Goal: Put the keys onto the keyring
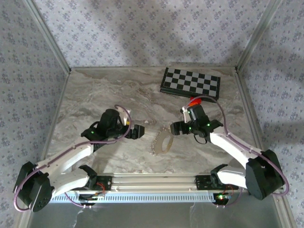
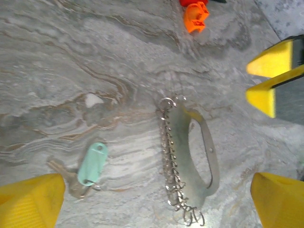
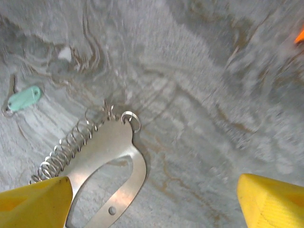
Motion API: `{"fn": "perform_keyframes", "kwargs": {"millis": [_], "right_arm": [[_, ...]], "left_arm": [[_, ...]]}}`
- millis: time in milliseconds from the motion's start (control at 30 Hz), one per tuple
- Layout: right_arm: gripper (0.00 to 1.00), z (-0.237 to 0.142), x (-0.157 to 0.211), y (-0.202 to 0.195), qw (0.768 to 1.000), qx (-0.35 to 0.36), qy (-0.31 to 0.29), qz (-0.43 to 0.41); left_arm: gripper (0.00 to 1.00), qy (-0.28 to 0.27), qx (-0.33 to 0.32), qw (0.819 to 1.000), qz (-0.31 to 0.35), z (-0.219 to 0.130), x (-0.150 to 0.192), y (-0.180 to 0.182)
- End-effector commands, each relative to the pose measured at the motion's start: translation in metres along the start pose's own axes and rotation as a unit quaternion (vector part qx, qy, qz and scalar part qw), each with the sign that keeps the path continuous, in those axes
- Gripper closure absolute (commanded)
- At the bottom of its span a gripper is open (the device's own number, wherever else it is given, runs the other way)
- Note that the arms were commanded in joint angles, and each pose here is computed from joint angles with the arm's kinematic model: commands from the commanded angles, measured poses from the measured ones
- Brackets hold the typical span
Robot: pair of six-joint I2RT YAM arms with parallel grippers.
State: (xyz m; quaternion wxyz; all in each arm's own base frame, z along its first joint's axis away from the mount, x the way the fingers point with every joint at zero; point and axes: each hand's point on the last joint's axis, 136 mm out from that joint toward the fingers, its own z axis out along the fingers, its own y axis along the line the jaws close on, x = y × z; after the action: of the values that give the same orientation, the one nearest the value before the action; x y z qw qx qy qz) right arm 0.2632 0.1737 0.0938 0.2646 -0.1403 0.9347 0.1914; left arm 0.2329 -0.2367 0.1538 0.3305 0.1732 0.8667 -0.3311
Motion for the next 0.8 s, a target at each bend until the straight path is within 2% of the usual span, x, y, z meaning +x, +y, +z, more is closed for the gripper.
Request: {"fn": "perform_keyframes", "kwargs": {"millis": [0, 367, 533, 767], "right_arm": [[0.12, 0.013, 0.012, 0.008, 0.999, -0.042, 0.023, 0.024], [0.28, 0.045, 0.011, 0.004, 0.995, -0.08, 0.042, 0.035], [0.37, 0.053, 0.009, 0.003, 0.995, -0.085, 0.048, 0.029], [0.45, 0.065, 0.007, 0.001, 0.994, -0.091, 0.054, 0.026]], "left_arm": [[0.0, -0.012, 0.052, 0.999, 0.01, 0.005, -0.005, -0.026], [0.0, -0.015, 0.076, 0.997, 0.011, 0.015, -0.001, -0.044], [0.0, -0.015, 0.075, 0.997, 0.011, 0.019, 0.001, -0.045], [0.0, -0.019, 0.08, 0.997, 0.013, 0.021, -0.003, -0.048]]}}
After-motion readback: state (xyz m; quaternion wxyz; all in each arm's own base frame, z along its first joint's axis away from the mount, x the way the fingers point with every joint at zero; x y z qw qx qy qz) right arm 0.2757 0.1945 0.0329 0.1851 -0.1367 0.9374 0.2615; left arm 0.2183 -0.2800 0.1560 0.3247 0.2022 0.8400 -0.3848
